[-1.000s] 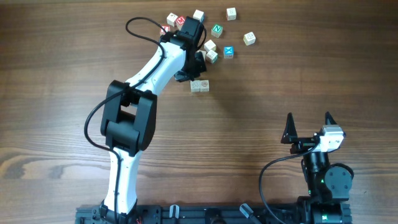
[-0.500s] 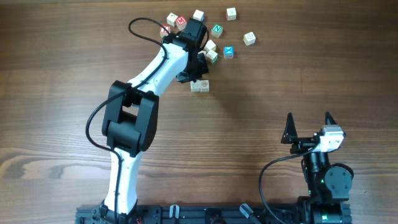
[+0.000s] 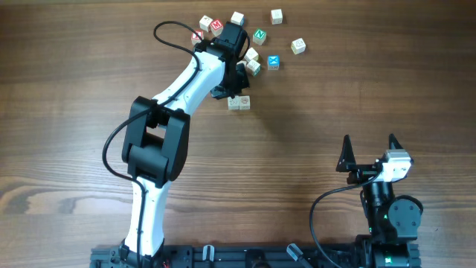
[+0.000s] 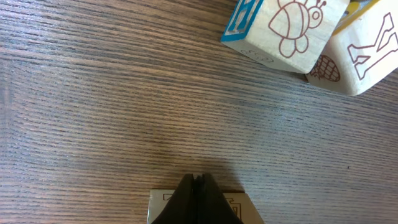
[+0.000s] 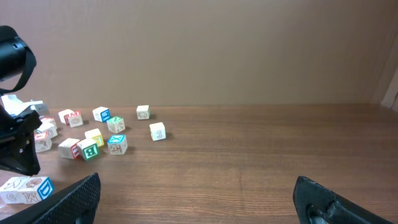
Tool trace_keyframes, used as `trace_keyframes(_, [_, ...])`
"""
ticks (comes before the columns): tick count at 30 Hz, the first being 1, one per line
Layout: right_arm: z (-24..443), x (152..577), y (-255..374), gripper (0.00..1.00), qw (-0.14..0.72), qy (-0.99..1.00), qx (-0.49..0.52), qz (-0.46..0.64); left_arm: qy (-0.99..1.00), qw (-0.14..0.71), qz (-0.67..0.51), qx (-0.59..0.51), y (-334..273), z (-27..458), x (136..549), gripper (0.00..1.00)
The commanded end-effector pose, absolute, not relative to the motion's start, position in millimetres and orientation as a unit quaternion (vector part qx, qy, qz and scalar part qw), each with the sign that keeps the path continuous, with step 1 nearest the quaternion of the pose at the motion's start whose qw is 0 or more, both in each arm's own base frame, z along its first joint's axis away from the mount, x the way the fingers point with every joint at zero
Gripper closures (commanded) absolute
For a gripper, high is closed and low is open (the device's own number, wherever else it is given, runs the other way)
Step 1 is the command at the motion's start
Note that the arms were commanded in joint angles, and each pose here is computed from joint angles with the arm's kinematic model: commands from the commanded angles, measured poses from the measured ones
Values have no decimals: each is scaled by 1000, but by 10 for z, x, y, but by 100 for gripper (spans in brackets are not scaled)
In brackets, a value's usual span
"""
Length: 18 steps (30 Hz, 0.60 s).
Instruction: Form a horizontal line
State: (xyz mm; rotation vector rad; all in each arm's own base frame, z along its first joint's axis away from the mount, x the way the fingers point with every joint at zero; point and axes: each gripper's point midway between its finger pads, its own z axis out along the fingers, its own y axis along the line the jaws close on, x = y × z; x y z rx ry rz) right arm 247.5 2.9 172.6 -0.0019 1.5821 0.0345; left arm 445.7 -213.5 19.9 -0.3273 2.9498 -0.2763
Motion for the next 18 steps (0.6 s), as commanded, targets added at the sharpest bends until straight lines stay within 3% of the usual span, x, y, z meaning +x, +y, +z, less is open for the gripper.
trace_keyframes(1, [1752, 2467, 53, 0, 707, 707, -11, 16, 987, 67, -92, -109, -2144, 119, 4402, 96])
trace_keyframes(18, [1752, 2467, 53, 0, 707, 707, -11, 16, 988, 66, -91, -107, -2160, 117, 4384, 96])
